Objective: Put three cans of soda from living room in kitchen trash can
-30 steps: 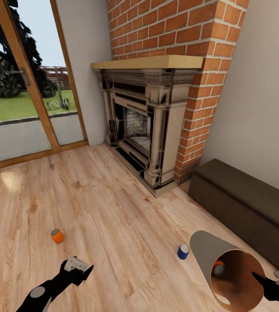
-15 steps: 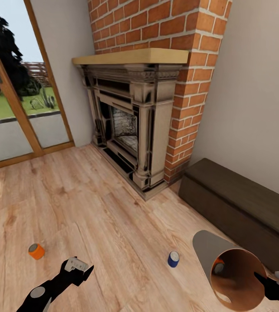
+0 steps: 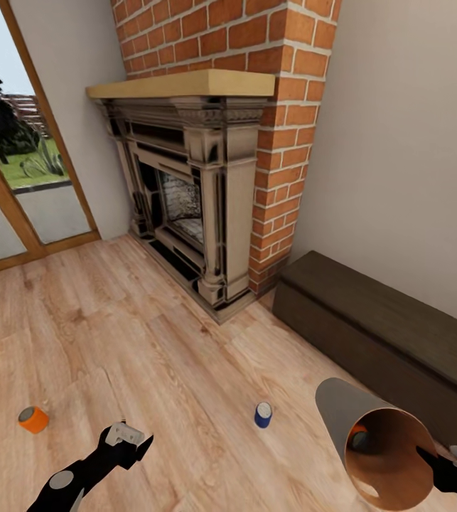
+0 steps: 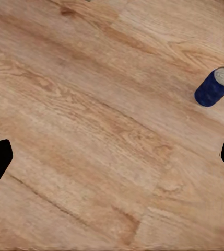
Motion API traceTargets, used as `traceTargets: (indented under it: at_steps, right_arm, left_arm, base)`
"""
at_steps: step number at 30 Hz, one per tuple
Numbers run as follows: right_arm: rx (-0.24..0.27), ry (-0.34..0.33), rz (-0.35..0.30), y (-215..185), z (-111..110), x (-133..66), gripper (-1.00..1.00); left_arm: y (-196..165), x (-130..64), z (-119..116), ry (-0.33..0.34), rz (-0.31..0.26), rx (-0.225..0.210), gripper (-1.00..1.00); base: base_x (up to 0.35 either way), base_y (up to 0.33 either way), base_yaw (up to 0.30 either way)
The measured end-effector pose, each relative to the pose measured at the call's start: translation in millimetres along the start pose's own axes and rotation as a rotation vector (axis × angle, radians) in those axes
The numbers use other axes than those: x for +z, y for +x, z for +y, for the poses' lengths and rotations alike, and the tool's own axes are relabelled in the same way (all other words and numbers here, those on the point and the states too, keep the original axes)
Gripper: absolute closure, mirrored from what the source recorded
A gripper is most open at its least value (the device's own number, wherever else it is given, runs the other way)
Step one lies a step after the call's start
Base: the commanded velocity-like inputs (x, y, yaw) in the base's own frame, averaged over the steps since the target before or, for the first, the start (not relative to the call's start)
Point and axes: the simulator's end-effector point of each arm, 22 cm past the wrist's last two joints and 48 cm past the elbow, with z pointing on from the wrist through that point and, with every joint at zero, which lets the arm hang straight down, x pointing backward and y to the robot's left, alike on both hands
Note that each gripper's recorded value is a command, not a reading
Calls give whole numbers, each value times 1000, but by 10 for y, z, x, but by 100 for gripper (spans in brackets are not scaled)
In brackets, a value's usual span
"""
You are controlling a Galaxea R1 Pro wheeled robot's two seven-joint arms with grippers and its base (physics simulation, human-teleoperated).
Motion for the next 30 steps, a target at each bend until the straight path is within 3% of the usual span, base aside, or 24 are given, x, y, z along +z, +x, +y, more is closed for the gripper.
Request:
traceTargets:
  at_steps: [9,19,30]
  right_arm:
    - [0,1,13,52,-5,12,100]
    - [-3,0,21,98,-2,29,100]
    - [-4,-5,21,111,24,42,100]
  left_arm:
    - [63,16,-17,5,14,1,-100]
    - [101,31,-22,6,17,2,-100]
    - [110,34,-23,6,18,2,-100]
  base:
    - [-259,163,-148]
    - [7,121,-154]
    - [1,4,-21]
